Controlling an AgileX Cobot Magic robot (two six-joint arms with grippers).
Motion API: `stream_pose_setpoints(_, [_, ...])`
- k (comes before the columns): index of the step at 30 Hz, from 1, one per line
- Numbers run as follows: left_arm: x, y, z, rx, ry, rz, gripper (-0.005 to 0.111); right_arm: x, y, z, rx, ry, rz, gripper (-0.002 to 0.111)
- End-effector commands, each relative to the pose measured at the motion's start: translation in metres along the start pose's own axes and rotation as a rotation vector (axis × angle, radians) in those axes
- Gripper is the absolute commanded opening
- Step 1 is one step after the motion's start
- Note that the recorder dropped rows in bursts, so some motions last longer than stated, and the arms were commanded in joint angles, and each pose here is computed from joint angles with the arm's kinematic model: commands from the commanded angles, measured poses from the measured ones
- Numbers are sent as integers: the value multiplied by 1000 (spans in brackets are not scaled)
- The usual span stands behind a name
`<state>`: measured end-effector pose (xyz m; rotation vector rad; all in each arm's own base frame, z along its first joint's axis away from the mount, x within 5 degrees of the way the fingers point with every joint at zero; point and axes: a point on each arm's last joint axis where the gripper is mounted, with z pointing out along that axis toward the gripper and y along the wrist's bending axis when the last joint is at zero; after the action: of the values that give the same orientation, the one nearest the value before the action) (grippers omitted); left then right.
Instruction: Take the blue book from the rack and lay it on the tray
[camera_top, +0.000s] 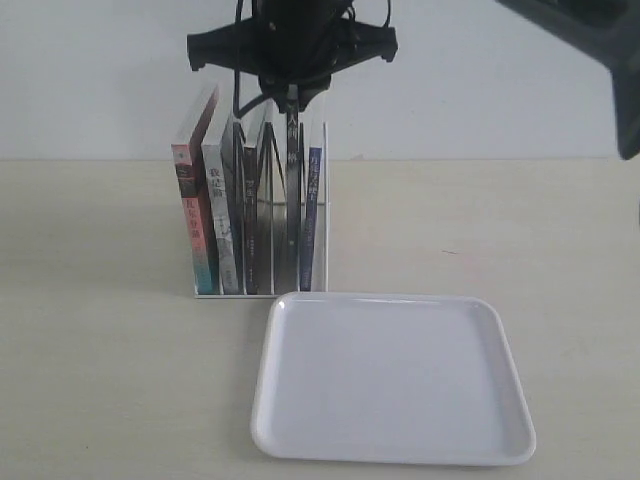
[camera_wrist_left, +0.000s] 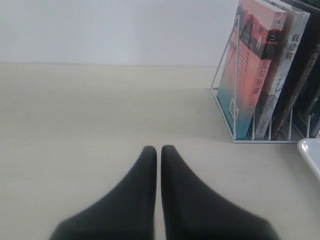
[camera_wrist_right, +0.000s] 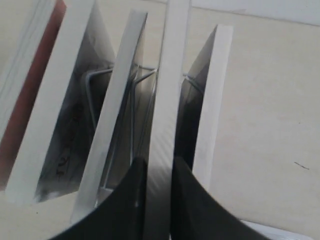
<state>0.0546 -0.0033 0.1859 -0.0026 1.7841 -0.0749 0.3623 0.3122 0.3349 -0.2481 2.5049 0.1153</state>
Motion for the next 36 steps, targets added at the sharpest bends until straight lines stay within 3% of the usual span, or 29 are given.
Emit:
stream_pose_setpoints(1, [-1,0,0,0,-9,-4,4,1,1,14,18,-1,-14,0])
stream_pose_setpoints(21, [-1,0,0,0,-9,-4,4,0,1,20,38,-19,-69,0])
stream_pose_setpoints(23, [-1,0,0,0,-9,-4,4,-2,2,20,26,-38,-72,6])
stream_pose_setpoints(26, [-1,0,0,0,-9,-4,4,-1,2,20,24,-27,-69,35])
stream_pose_setpoints(27, [-1,0,0,0,-9,-4,4,-1,2,20,24,-27,-69,40])
stream_pose_setpoints(29, [-1,0,0,0,-9,-4,4,-1,1,18,34,-28,-73,40])
stream_pose_setpoints(36, [-1,0,0,0,-9,-4,4,-17,-16,-52,2,-137,-36,40])
